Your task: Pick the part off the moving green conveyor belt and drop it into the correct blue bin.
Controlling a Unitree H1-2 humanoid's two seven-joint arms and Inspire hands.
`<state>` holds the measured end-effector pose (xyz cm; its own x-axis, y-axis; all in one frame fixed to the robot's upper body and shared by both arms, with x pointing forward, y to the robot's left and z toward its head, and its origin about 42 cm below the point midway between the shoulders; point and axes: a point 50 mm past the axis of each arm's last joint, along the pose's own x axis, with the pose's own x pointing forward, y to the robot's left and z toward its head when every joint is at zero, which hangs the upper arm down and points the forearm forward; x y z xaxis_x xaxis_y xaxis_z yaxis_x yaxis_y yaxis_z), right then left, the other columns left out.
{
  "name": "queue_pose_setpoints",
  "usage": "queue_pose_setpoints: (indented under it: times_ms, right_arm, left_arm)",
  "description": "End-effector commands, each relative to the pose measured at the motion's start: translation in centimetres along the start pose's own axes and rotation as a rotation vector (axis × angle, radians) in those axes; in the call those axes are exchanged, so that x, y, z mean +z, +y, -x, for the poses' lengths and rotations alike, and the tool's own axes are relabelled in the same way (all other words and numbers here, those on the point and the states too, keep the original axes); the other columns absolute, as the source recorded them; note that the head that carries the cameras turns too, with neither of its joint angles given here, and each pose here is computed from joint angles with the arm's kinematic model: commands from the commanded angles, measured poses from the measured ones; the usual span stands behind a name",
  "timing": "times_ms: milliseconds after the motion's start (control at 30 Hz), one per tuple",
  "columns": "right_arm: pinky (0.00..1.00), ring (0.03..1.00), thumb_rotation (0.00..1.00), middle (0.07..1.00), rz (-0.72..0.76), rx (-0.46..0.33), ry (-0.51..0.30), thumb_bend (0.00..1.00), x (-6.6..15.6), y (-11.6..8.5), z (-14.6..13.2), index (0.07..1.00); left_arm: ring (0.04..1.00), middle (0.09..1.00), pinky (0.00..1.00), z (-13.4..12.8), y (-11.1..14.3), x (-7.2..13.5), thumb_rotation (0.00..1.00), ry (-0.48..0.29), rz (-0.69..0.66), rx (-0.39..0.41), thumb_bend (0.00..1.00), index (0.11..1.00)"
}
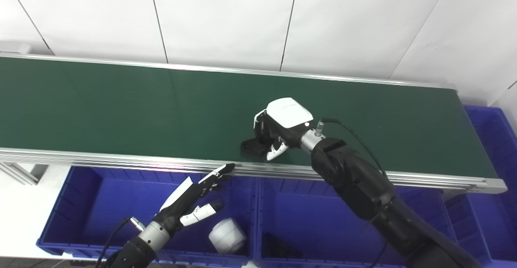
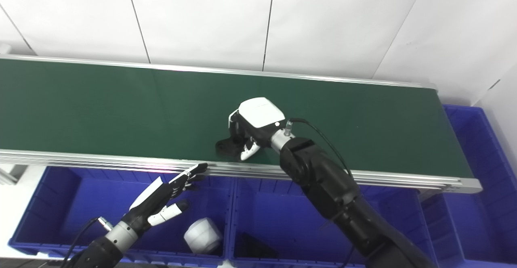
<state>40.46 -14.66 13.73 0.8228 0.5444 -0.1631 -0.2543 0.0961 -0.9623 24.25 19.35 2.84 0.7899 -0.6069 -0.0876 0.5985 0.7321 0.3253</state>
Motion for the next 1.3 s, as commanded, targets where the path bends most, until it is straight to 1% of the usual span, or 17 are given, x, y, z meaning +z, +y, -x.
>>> queue_pose_setpoints:
  times_ms: [0, 133, 167, 333, 400, 533, 600, 667, 733, 767, 833, 867, 900, 967, 1067, 1100, 1267]
  right_arm:
    - [0.35, 0.430, 0.00, 0.474, 0.003, -0.145, -0.084, 0.52, 1.2, -3.6, -0.5, 0.504]
    - [0.32, 0.400, 0.00, 0.456, -0.010, -0.224, -0.094, 0.52, 2.0, -5.3, 0.4, 0.514]
    - [0.32, 0.396, 0.00, 0.453, -0.015, -0.237, -0.096, 0.52, 2.2, -5.7, 0.6, 0.518]
    - [0.34, 0.407, 0.00, 0.446, -0.077, -0.290, -0.080, 0.52, 2.6, -6.9, 2.0, 0.523]
    - [0.30, 0.371, 0.00, 0.425, -0.101, -0.306, -0.069, 0.52, 2.6, -7.1, 2.6, 0.524]
    - [0.28, 0.361, 0.00, 0.429, -0.114, -0.333, -0.061, 0.52, 2.3, -7.1, 3.6, 0.525]
    - [0.30, 0.382, 0.00, 0.434, -0.121, -0.337, -0.055, 0.52, 2.0, -6.9, 4.2, 0.527]
    - [0.31, 0.388, 0.00, 0.437, -0.137, -0.341, -0.043, 0.52, 1.7, -6.5, 4.9, 0.525]
    - [0.27, 0.315, 0.00, 0.420, -0.145, -0.347, -0.035, 0.52, 1.3, -5.9, 5.8, 0.524]
    - [0.26, 0.300, 0.00, 0.447, -0.151, -0.348, -0.032, 0.52, 1.2, -5.5, 6.4, 0.506]
    - [0.24, 0.278, 0.00, 0.469, -0.165, -0.346, -0.020, 0.53, 0.9, -4.7, 7.5, 0.491]
    - [0.24, 0.274, 0.00, 0.471, -0.172, -0.339, -0.013, 0.53, 0.8, -4.2, 8.3, 0.489]
    - [0.24, 0.286, 0.00, 0.432, -0.180, -0.333, -0.005, 0.52, 0.6, -3.6, 9.1, 0.507]
    - [0.23, 0.288, 0.00, 0.447, -0.196, -0.323, 0.010, 0.52, 0.4, -2.4, 10.5, 0.501]
    - [0.18, 0.247, 0.00, 0.470, -0.225, -0.305, 0.037, 0.52, 0.1, -0.8, 12.0, 0.489]
    - [0.18, 0.248, 0.00, 0.472, -0.231, -0.301, 0.043, 0.52, 0.1, -0.5, 12.3, 0.488]
    - [0.21, 0.281, 0.00, 0.475, -0.282, -0.271, 0.085, 0.52, -0.3, 2.7, 14.1, 0.487]
  left_arm:
    - [0.935, 0.970, 0.86, -0.6, 1.0, 0.9, 0.95, -0.049, -0.026, 0.007, 0.61, 0.959]
    - [0.944, 0.970, 0.88, -0.6, 0.9, 0.9, 0.95, -0.048, -0.027, 0.012, 0.61, 0.958]
    - [0.939, 0.968, 0.87, -0.6, 0.9, 0.9, 0.95, -0.047, -0.027, 0.014, 0.60, 0.956]
    - [0.940, 0.966, 0.88, -0.7, 0.9, 1.0, 0.96, -0.045, -0.036, 0.013, 0.61, 0.957]
    - [0.938, 0.963, 0.88, -0.8, 0.9, 0.9, 0.96, -0.049, -0.039, 0.014, 0.61, 0.955]
    - [0.933, 0.958, 0.87, -0.8, 0.8, 1.0, 0.96, -0.047, -0.045, 0.016, 0.61, 0.952]
    - [0.934, 0.959, 0.87, -0.7, 0.7, 1.2, 0.97, -0.050, -0.045, 0.016, 0.59, 0.952]
    - [0.936, 0.961, 0.87, -0.7, 0.7, 1.2, 0.97, -0.052, -0.037, 0.014, 0.59, 0.953]
    - [0.943, 0.969, 0.88, -0.7, 0.6, 1.2, 0.97, -0.046, -0.030, 0.010, 0.62, 0.959]
    - [0.942, 0.971, 0.88, -0.7, 0.5, 1.3, 0.97, -0.045, -0.029, 0.009, 0.63, 0.960]
    - [0.940, 0.973, 0.87, -0.7, 0.4, 1.4, 0.96, -0.044, -0.020, 0.009, 0.63, 0.960]
    - [0.940, 0.974, 0.87, -0.7, 0.4, 1.5, 0.96, -0.047, -0.020, 0.009, 0.64, 0.960]
    - [0.944, 0.974, 0.88, -0.7, 0.3, 1.6, 0.96, -0.047, -0.022, 0.008, 0.63, 0.962]
    - [0.946, 0.973, 0.88, -0.8, 0.2, 1.9, 0.97, -0.045, -0.028, 0.007, 0.64, 0.962]
    - [0.950, 0.972, 0.89, -1.0, 0.0, 2.3, 0.97, -0.044, -0.029, 0.007, 0.62, 0.960]
    - [0.951, 0.971, 0.89, -1.0, -0.1, 2.3, 0.97, -0.043, -0.027, 0.008, 0.62, 0.958]
    - [0.958, 0.968, 0.91, -1.2, -0.4, 2.8, 0.96, -0.026, -0.018, 0.014, 0.64, 0.952]
